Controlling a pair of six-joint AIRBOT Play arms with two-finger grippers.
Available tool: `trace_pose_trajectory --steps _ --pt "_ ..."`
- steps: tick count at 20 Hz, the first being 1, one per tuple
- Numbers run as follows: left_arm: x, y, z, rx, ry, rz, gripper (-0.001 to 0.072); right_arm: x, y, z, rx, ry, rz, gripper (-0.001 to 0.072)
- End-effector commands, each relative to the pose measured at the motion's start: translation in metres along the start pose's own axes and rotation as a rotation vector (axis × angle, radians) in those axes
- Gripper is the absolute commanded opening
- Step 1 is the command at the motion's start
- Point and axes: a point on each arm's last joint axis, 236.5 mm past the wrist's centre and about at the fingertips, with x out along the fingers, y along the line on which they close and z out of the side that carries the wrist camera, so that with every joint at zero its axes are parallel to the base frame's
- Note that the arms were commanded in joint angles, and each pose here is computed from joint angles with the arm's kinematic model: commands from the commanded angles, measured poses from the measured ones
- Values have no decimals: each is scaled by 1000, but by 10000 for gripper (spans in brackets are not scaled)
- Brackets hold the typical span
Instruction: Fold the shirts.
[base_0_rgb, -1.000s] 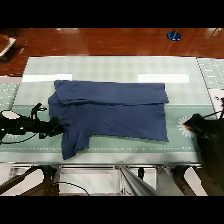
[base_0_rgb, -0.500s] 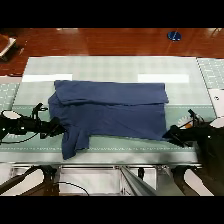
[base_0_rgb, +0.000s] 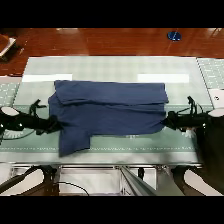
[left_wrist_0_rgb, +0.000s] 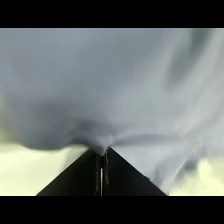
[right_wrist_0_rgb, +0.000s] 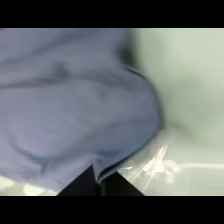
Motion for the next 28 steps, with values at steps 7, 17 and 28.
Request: trace_pose_trajectory --steps 7,17,28 --pt "-61 -110 138 83 -215 -233 19 -20 50 122 -134 -80 27 22" --pt "-31 -133 247 73 -224 -258 18 6 50 208 -75 -109 36 23" --pt "-52 -66 213 64 -31 -115 507 -38 -18 229 31 -186 -54 411"
